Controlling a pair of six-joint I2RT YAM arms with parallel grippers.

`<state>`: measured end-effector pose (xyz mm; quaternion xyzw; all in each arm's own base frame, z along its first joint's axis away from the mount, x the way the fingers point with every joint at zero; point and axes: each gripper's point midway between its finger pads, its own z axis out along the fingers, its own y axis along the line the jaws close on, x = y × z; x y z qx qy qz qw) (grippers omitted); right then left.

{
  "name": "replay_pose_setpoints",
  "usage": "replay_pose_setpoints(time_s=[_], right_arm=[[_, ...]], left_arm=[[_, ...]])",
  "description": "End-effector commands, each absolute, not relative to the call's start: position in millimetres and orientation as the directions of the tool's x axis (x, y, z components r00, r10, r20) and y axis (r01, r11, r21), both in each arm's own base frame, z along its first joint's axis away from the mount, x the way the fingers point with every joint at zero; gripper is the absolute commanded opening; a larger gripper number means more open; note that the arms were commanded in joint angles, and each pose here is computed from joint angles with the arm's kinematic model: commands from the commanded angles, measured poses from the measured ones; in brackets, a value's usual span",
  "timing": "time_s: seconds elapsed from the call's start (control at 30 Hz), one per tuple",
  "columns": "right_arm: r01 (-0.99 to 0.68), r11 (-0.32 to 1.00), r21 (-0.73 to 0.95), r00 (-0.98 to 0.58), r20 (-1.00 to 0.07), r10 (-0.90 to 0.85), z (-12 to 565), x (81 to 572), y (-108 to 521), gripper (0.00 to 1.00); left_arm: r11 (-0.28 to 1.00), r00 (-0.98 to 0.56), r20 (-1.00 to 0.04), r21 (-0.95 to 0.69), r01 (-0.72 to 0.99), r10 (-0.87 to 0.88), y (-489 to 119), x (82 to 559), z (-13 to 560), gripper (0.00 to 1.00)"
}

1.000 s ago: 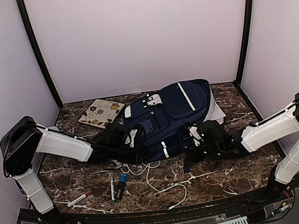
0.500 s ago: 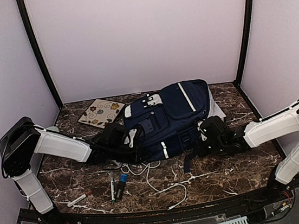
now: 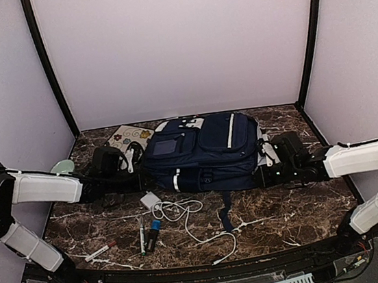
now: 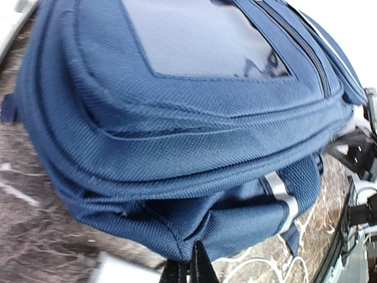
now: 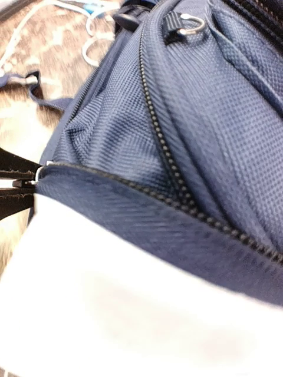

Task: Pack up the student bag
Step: Zip the student bag into the largest pocket of the bag.

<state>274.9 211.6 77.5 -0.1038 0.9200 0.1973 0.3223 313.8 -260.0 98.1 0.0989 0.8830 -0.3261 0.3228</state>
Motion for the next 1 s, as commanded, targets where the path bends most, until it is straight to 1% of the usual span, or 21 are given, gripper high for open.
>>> replay_pose_setpoints(time_s=[0.0, 0.03, 0.07, 0.1, 0.13, 0.17, 0.2, 0.27, 0.33, 0.4, 0.47, 0.53, 0.63, 0.67, 0.8, 0.87, 0.97], right_arm=[[-0.238, 0.929, 0.284, -0.826, -0.563, -0.04, 55, 274, 194, 0.0], [-0.248, 0.92, 0.302, -0.829, -0.558, -0.04, 54, 273, 198, 0.0], [-0.257, 0.911, 0.322, -0.833, -0.552, -0.04, 54, 271, 203, 0.0], [-0.263, 0.904, 0.336, -0.836, -0.548, -0.04, 55, 271, 206, 0.0], [-0.268, 0.899, 0.347, -0.838, -0.544, -0.04, 56, 270, 209, 0.0], [-0.271, 0.894, 0.357, -0.841, -0.539, -0.04, 58, 270, 211, 0.0], [-0.271, 0.891, 0.364, -0.844, -0.535, -0.039, 59, 269, 213, 0.0], [-0.262, 0.889, 0.375, -0.854, -0.519, -0.033, 61, 268, 214, 0.0], [-0.244, 0.891, 0.383, -0.867, -0.497, -0.023, 61, 266, 214, 0.0], [-0.216, 0.894, 0.392, -0.881, -0.473, -0.005, 60, 263, 213, 0.0], [-0.178, 0.9, 0.397, -0.898, -0.44, 0.017, 57, 260, 211, 0.0], [-0.151, 0.898, 0.414, -0.912, -0.408, 0.035, 57, 256, 213, 0.0], [-0.132, 0.883, 0.45, -0.929, -0.366, 0.048, 60, 250, 221, 0.0], [-0.128, 0.882, 0.453, -0.933, -0.357, 0.047, 61, 249, 223, 0.0], [-0.145, 0.892, 0.427, -0.936, -0.351, 0.016, 67, 247, 233, 0.0], [-0.159, 0.897, 0.412, -0.937, -0.35, -0.005, 68, 246, 238, 0.0], [-0.164, 0.903, 0.398, -0.936, -0.352, -0.015, 69, 247, 241, 0.0]], left_arm=[[0.872, -0.678, -0.715, -0.431, 0.232, -0.173, -202, 348, 112, 0.0], [0.862, -0.657, -0.73, -0.443, 0.247, -0.187, -205, 349, 119, 0.07], [0.845, -0.636, -0.746, -0.459, 0.274, -0.199, -208, 350, 127, 0.22], [0.824, -0.613, -0.762, -0.474, 0.31, -0.208, -213, 350, 138, 0.45], [0.805, -0.591, -0.778, -0.483, 0.345, -0.213, -218, 349, 148, 0.55], [0.789, -0.56, -0.802, -0.477, 0.388, -0.209, -223, 348, 160, 0.59], [0.774, -0.513, -0.838, -0.447, 0.448, -0.187, -232, 347, 175, 0.6], [0.738, -0.402, -0.913, -0.315, 0.596, -0.066, -267, 330, 201, 0.6], [0.646, -0.227, -0.967, -0.102, 0.756, 0.113, -318, 299, 217, 0.57], [0.496, -0.062, -0.961, 0.084, 0.864, 0.269, -365, 266, 213, 0.54], [0.35, 0.068, -0.915, 0.22, 0.911, 0.397, -401, 243, 194, 0.5], [0.222, 0.161, -0.871, 0.29, 0.931, 0.463, -424, 228, 175, 0.49], [0.107, 0.295, -0.835, 0.384, 0.917, 0.464, -444, 219, 165, 0.47], [0.067, 0.358, -0.799, 0.442, 0.895, 0.482, -448, 219, 158, 0.46], [-0.057, 0.509, -0.619, 0.601, 0.797, 0.599, -461, 230, 114, 0.42], [-0.081, 0.558, -0.552, 0.662, 0.745, 0.619, -464, 236, 103, 0.41], [-0.051, 0.57, -0.499, 0.722, 0.69, 0.653, -471, 255, 101, 0.39]])
